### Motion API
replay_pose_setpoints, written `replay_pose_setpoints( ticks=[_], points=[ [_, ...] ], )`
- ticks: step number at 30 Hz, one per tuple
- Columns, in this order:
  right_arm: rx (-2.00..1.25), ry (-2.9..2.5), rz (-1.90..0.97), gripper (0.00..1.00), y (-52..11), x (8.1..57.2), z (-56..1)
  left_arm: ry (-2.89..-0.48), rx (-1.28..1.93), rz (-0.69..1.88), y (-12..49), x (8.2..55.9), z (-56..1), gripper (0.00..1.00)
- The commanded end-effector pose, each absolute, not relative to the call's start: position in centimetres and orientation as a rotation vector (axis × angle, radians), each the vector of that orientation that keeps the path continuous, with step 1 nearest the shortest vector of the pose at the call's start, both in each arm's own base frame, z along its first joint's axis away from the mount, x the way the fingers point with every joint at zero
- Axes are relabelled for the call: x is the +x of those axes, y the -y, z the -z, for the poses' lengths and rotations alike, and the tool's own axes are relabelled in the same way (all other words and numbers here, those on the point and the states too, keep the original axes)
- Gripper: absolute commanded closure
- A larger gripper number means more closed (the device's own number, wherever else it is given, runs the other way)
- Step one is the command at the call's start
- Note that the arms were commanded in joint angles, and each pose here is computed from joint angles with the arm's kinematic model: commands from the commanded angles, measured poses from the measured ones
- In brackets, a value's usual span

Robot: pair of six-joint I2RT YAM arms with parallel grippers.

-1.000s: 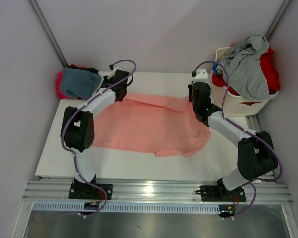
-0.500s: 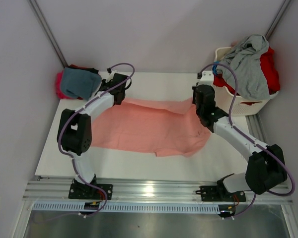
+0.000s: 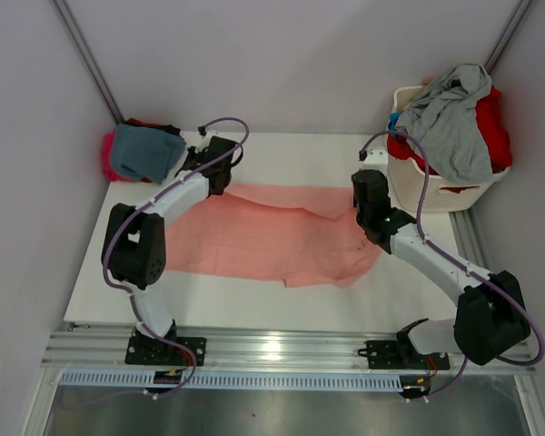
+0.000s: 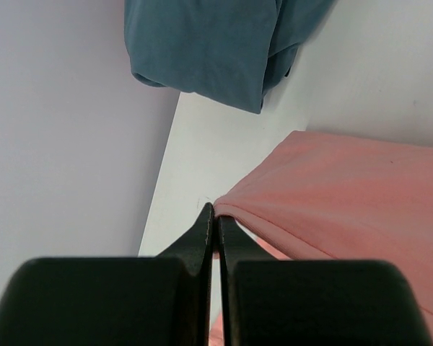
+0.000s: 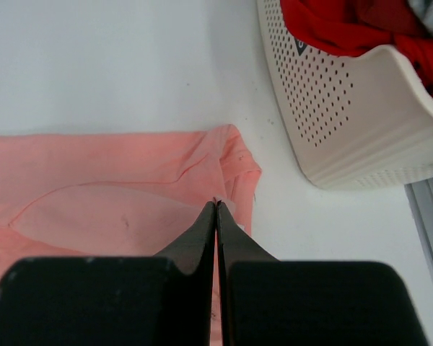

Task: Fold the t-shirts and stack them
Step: Fold the flattened tshirt in 1/3 of the way

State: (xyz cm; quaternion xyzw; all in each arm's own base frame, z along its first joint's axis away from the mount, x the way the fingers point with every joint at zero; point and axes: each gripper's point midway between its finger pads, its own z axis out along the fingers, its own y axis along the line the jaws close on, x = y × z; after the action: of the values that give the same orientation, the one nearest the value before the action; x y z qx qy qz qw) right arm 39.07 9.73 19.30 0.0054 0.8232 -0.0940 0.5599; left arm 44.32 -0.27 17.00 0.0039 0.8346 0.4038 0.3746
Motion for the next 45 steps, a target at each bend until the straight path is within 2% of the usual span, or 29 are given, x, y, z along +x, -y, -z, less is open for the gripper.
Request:
replay_pose_setpoints(
  ticks=[1, 12, 13, 15, 17, 20, 21, 23, 29, 45],
  points=[
    [0.094, -1.893, 0.237, 1.0, -8.5, 38.4, -21.2, -2.079, -0.054, -1.01, 0.4, 43.9, -19.0, 1.0],
    [0.161, -1.947, 0.299, 0.98, -7.2, 37.1, -20.1, -2.082, -0.057, -1.006, 0.5, 42.8, -19.1, 0.99],
    [0.173, -1.952, 0.298, 0.92, -7.2, 37.0, -20.0, -2.083, -0.061, -1.012, 0.4, 42.7, -19.2, 0.99],
    [0.19, -1.96, 0.296, 0.87, -7.1, 36.8, -19.7, -2.074, -0.078, -1.031, 0.2, 42.5, -19.4, 0.99],
    [0.194, -1.963, 0.288, 0.71, -7.1, 36.7, -19.7, -2.074, -0.085, -1.053, -0.1, 42.2, -19.5, 1.0],
    [0.213, -1.956, 0.284, 0.66, -6.9, 36.4, -20.0, -2.074, -0.118, -1.079, -0.4, 41.7, -19.3, 0.99],
    [0.224, -1.954, 0.29, 0.54, -6.7, 36.2, -20.0, -2.072, -0.134, -1.077, -0.4, 41.6, -19.2, 0.99],
    [0.237, -1.947, 0.288, 0.47, -6.5, 36.0, -20.4, -2.077, -0.142, -1.082, -0.6, 41.4, -19.0, 1.0],
    [0.234, -1.944, 0.282, 0.45, -6.5, 36.0, -20.6, -2.082, -0.144, -1.08, -0.6, 41.1, -19.0, 0.99],
    [0.262, -2.06, 0.132, 0.45, -8.5, 34.9, -14.8, -2.126, -0.172, -1.104, -1.0, 39.4, -17.5, 0.99]
  ],
)
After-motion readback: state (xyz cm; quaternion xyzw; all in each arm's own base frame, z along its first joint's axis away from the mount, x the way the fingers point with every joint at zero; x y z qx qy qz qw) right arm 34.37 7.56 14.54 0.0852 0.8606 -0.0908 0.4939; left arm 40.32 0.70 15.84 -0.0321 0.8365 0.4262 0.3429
